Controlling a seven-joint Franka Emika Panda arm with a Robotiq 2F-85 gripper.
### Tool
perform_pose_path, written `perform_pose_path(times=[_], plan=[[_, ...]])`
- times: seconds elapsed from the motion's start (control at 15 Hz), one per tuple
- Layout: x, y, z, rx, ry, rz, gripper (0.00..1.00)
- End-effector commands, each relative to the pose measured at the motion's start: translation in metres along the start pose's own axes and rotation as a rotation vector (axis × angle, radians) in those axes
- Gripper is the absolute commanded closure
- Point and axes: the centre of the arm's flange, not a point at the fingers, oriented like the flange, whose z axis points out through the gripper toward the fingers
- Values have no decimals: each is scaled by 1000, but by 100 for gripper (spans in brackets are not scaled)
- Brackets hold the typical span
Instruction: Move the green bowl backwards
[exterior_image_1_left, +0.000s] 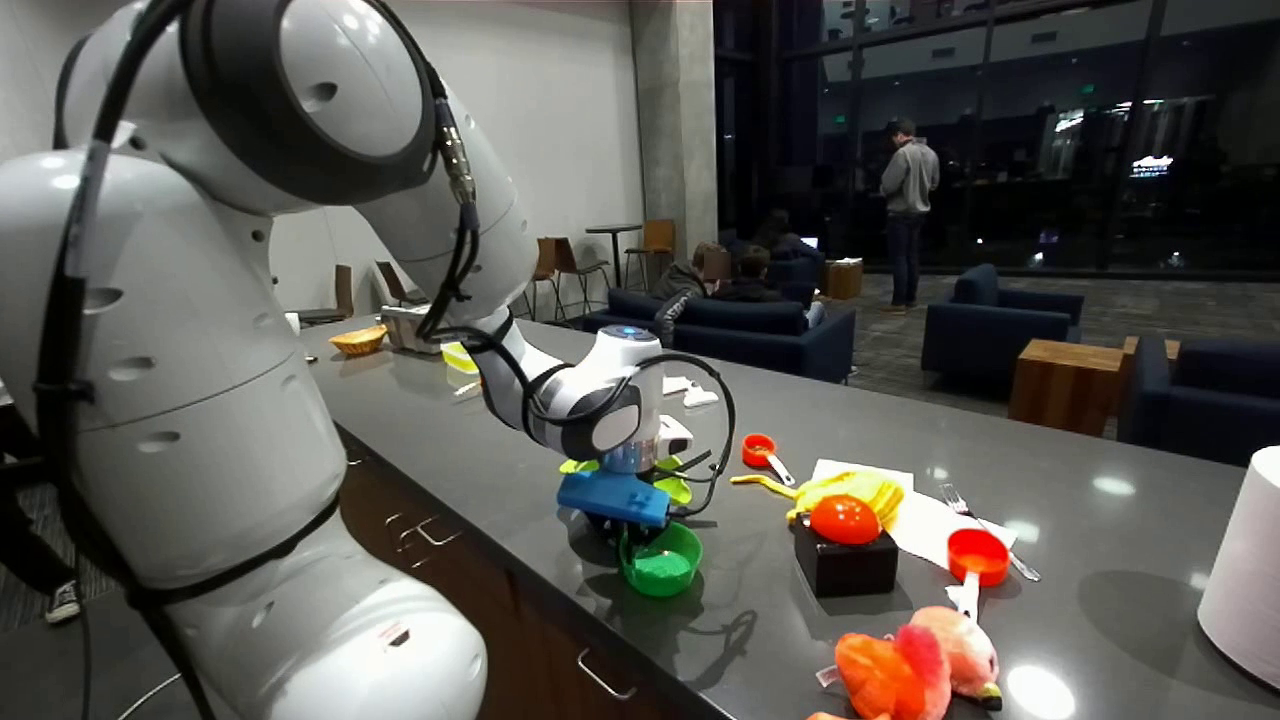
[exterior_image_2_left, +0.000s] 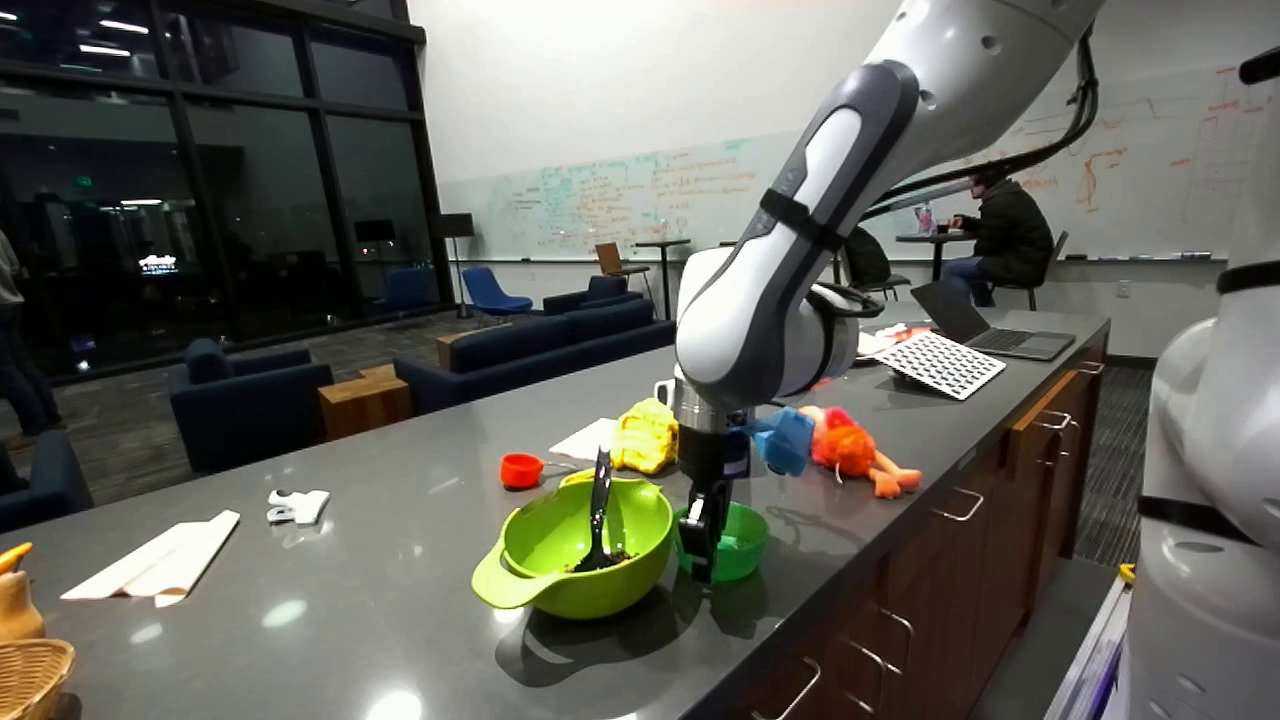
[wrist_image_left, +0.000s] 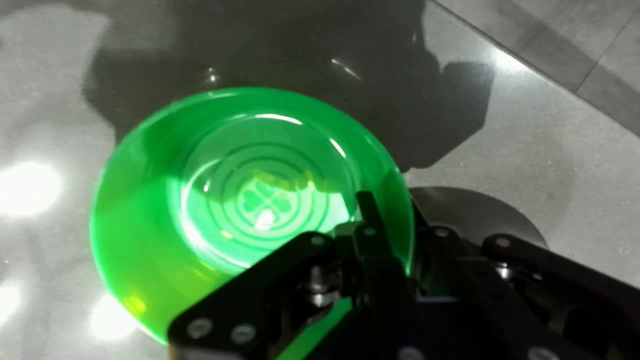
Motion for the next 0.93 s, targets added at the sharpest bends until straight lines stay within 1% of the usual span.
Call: perform_pose_path(times=[0.0, 0.27, 0.53, 0.67, 0.87], plan=[[5, -12, -34, -61, -7, -3, 99], [29, -29, -80, -150, -61, -17, 99], [59, -48, -119, -208, -104, -56, 99], [81, -54, -131, -221, -91, -94, 99], [116, -54, -136, -229, -52, -131, 99]])
